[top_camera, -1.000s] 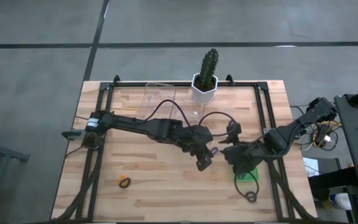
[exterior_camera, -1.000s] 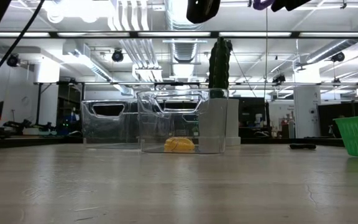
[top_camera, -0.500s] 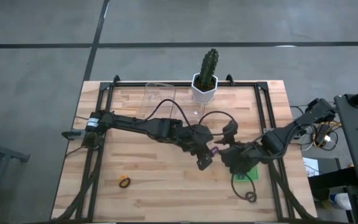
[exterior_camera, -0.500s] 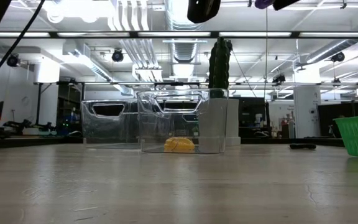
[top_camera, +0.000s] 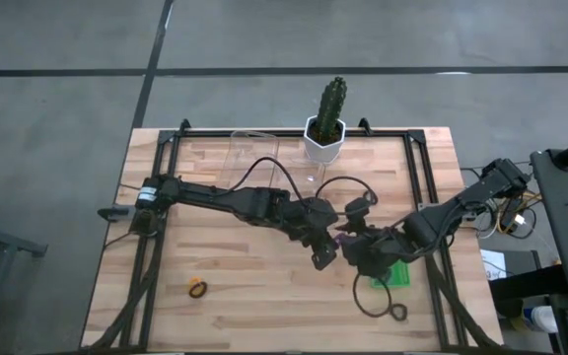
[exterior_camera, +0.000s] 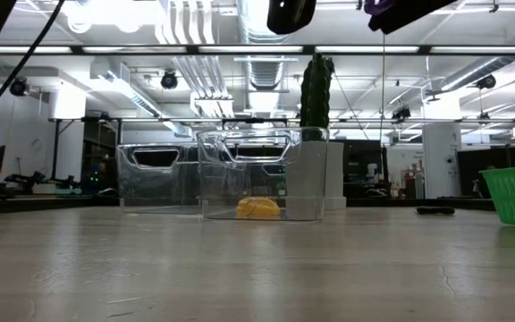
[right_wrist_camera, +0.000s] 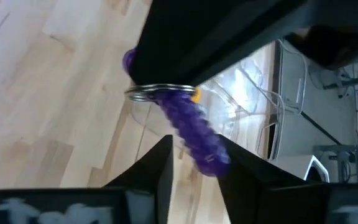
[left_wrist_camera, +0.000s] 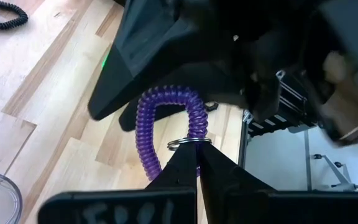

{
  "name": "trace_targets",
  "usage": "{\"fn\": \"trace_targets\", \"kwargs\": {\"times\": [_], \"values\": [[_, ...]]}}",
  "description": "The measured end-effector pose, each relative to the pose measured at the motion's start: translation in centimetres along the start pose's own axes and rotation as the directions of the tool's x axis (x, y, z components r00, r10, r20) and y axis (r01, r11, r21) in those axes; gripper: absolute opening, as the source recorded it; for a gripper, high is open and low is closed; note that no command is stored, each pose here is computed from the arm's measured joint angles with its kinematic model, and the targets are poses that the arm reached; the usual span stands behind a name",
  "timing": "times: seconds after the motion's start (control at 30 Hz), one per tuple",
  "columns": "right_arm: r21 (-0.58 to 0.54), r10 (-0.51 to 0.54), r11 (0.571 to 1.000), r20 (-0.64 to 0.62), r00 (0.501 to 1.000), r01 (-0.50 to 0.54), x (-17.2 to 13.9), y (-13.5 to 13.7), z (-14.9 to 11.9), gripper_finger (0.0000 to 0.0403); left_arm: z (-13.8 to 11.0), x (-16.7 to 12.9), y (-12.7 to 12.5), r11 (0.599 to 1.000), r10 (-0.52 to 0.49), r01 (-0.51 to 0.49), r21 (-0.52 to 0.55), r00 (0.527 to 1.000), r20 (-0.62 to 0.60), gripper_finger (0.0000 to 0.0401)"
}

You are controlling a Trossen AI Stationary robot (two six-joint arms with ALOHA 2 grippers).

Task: Sort spring keychains
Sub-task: Put the violet spring keychain into the green bin

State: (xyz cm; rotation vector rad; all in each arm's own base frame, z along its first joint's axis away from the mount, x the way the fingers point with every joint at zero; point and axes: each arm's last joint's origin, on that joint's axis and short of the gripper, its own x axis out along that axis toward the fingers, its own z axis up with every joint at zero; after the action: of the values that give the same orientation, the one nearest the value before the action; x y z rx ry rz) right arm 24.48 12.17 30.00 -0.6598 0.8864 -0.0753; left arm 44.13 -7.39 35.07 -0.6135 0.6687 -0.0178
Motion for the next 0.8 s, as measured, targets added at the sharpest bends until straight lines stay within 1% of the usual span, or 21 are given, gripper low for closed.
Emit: {"fn": "trace_targets", "kwargs": {"times": [0.1, 0.2, 0.4, 0.5, 0.6, 0.7, 0.8], "values": [[0.016, -0.001, 1.0, 0.022, 1.0, 0.001, -0.46, -0.32, -0.03, 0.0091, -0.04, 0.0, 0.05, 1.0, 0.004, -0.004, -0.001, 1.0, -0.005, 0.0], [0.027, -0.004, 1.0, 0.046, 0.999, 0.002, -0.74, -0.55, 0.07, 0.0092, 0.0, -0.01, 0.11, 1.0, 0.005, -0.005, -0.001, 1.0, -0.004, 0.0], [0.001, 0.044, 0.999, 0.053, 0.998, -0.044, -0.82, -0.47, 0.06, 0.0124, 0.16, -0.03, 0.32, 1.0, 0.007, -0.007, -0.005, 1.0, -0.003, 0.0], [-0.005, 0.047, 0.999, 0.051, 0.998, -0.047, -0.75, -0.41, 0.07, 0.014, 0.24, -0.04, 0.43, 1.0, 0.003, -0.003, -0.007, 1.0, -0.006, 0.0], [-0.009, 0.04, 0.999, 0.052, 0.998, -0.04, -0.75, -0.43, 0.09, 0.0146, 0.34, -0.05, 0.55, 1.0, 0.003, -0.003, -0.009, 1.0, -0.006, 0.0], [-0.008, 0.035, 0.999, 0.07, 0.997, -0.034, -0.78, -0.48, 0.28, 0.0139, 0.35, -0.02, 0.63, 1.0, 0.004, -0.004, -0.009, 1.0, -0.005, 0.0], [-0.011, 0.034, 0.999, 0.081, 0.996, -0.033, -0.8, -0.5, 0.39, 0.0115, 0.16, 0.21, 0.94, 1.0, 0.013, -0.013, -0.013, 1.0, -0.015, 0.0]]}}
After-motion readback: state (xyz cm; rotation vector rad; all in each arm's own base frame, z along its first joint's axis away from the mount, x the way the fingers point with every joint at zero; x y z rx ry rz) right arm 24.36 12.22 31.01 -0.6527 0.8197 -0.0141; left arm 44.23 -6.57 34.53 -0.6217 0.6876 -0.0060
